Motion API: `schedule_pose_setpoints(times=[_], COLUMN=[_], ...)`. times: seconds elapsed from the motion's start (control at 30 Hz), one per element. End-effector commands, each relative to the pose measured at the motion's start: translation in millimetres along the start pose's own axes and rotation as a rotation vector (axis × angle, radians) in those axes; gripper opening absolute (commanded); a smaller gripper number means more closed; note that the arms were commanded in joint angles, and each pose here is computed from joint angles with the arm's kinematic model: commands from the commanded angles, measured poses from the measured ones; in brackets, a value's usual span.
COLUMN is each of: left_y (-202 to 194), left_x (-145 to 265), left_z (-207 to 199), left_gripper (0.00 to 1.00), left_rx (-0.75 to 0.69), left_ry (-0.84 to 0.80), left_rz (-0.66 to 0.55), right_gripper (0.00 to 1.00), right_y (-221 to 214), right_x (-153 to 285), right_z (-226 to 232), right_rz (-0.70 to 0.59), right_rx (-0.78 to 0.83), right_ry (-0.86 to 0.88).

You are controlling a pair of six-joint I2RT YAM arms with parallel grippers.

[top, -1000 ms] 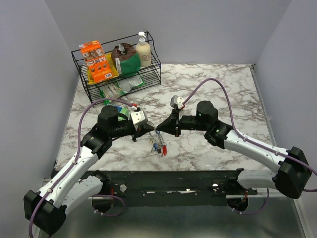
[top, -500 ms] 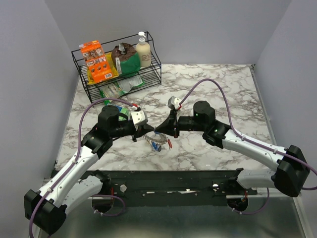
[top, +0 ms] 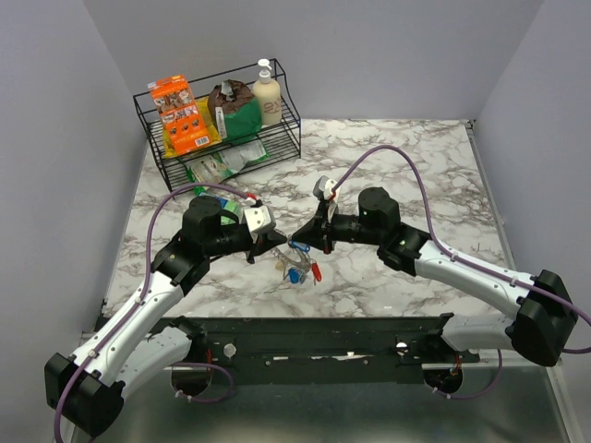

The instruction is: Put the keys on the keyring

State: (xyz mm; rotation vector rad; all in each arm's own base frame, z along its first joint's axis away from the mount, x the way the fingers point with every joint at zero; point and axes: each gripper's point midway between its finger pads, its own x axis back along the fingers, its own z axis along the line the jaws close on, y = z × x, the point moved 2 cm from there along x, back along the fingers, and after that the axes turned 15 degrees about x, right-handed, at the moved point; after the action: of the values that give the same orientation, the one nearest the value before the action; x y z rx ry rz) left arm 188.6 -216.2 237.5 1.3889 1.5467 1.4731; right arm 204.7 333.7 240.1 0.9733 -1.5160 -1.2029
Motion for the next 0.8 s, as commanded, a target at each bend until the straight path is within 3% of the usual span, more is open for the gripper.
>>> schedule_pose_setpoints(times=[0.0, 0.77], left_y=[12, 18], left_x=[2, 4], left_z=[-11, -22], left_gripper=[0.00, 0.00], left_rx=[-0.048, -0.080], left_ry=[-0.047, -0.105], left_rz=[-0.041, -0.077], right_gripper=[0.00, 0.01], right_y=[12, 5], right_x=[-2, 2], right_z=[-11, -4], right_rz=[-0.012, -0.009], right_rx=[0.001, 0.019], right_ry=[-0.061, -0.025])
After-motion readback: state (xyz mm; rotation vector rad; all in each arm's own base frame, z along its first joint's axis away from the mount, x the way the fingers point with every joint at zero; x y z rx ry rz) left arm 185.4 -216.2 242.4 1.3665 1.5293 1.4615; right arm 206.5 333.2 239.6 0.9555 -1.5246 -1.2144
